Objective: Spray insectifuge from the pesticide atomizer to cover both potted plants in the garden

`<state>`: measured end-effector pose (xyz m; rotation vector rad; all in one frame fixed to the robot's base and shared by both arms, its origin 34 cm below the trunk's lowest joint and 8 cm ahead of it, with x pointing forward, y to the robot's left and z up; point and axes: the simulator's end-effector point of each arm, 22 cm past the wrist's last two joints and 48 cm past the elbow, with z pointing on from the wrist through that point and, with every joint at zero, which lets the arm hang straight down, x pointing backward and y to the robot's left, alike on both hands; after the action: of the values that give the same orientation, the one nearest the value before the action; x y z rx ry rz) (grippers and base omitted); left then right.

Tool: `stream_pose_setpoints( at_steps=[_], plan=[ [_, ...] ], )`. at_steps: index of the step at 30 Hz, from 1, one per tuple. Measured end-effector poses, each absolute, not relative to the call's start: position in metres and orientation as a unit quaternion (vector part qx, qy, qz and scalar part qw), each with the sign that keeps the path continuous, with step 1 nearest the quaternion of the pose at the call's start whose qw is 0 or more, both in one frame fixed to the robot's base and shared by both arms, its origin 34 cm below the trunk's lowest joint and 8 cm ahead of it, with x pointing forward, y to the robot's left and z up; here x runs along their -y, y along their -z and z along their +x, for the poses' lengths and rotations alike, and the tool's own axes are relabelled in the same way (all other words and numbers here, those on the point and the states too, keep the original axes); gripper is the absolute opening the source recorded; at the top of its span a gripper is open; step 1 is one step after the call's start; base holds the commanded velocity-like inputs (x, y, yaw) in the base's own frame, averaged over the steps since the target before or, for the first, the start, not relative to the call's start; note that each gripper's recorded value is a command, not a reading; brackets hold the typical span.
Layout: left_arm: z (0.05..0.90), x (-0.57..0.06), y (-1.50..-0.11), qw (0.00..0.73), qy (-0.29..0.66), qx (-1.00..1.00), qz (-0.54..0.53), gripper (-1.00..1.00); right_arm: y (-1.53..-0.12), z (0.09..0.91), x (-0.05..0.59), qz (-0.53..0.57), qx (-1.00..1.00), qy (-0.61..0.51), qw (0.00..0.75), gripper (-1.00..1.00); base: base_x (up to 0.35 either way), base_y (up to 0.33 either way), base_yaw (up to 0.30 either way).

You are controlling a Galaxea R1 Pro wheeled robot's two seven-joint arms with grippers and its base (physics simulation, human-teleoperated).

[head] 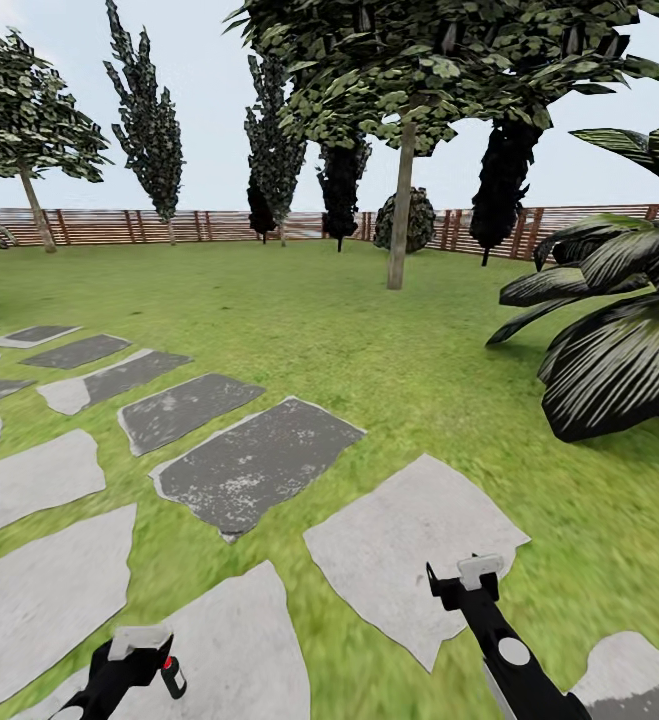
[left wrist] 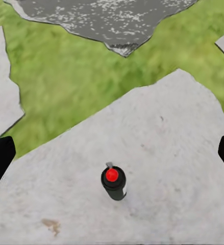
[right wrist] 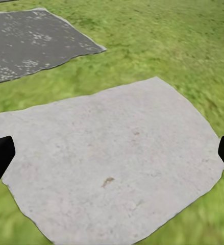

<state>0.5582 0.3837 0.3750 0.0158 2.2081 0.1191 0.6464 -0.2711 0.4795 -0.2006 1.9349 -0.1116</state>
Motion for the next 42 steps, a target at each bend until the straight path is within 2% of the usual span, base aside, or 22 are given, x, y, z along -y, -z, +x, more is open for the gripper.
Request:
stream_pose_setpoints(
  at_steps=[6, 13, 27, 42],
  plan=[
    [0.552, -0.380, -0.370, 0.442, -0.050, -0.895, 0.033, 1.00, -0.480, 0.647, 0.269, -0.089, -0.821, 0.047, 0.562, 1.00, 0.000, 0.000, 0.000],
    [0.558, -0.384, -0.384, 0.475, -0.051, -0.878, 0.043, 1.00, -0.479, 0.646, 0.268, -0.089, -0.822, 0.046, 0.561, 1.00, 0.000, 0.000, 0.000],
    [0.502, -0.383, -0.342, 0.414, -0.018, -0.909, 0.053, 1.00, -0.479, 0.647, 0.264, -0.094, -0.821, 0.045, 0.561, 1.00, 0.000, 0.000, 0.000],
    [0.504, -0.374, -0.342, 0.422, -0.013, -0.905, 0.055, 1.00, -0.476, 0.645, 0.264, -0.095, -0.823, 0.045, 0.558, 1.00, 0.000, 0.000, 0.000]
  ],
)
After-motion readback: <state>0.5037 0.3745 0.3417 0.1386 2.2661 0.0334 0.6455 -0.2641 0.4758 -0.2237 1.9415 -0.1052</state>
